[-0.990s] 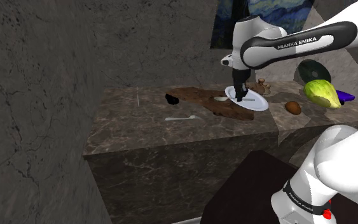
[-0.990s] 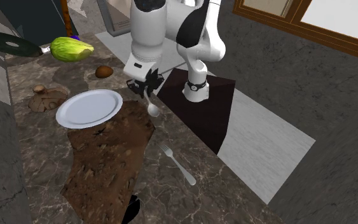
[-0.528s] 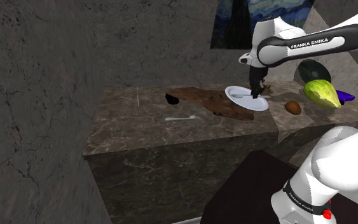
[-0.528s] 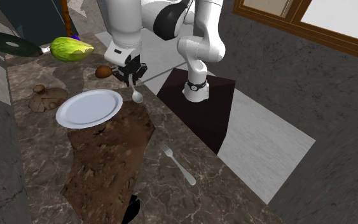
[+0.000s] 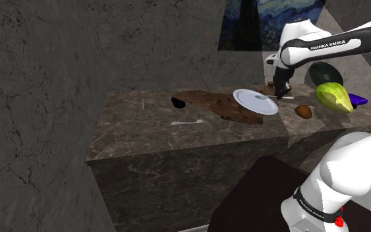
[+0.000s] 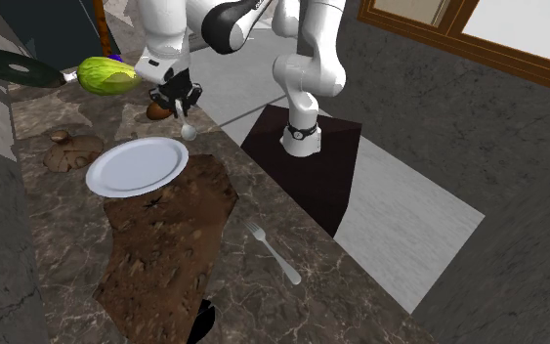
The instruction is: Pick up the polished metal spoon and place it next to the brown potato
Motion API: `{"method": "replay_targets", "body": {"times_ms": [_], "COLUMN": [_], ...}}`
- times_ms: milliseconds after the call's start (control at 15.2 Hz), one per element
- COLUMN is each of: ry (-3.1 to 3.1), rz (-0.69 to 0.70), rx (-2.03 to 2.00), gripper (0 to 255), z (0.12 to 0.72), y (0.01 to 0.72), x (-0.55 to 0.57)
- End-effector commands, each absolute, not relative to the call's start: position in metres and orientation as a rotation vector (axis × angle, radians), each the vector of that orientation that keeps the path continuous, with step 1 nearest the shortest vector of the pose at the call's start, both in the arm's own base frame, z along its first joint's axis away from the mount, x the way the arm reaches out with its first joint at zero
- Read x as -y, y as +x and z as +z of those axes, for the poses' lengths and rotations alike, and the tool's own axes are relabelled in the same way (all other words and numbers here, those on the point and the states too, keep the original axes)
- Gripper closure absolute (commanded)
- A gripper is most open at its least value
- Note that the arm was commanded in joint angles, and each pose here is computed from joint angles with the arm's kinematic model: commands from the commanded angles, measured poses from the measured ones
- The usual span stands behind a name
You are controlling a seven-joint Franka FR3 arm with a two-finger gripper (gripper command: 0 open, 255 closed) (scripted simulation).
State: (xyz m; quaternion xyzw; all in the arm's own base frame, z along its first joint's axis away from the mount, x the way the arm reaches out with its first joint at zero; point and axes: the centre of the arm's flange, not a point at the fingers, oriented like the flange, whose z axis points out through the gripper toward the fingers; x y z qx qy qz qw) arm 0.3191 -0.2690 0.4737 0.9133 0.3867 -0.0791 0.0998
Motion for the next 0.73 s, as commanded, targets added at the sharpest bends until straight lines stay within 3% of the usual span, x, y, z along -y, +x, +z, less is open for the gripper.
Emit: {"method": "replay_targets", "body": {"times_ms": [0, 660], "ry": [2.7, 2.7], "rz": [-0.234, -0.234], "rx": [-1.145, -1.145], "gripper": [255, 255], "z": [0.473, 0.474], "y": [0.306, 0.253], "x": [0.294, 0.415]}}
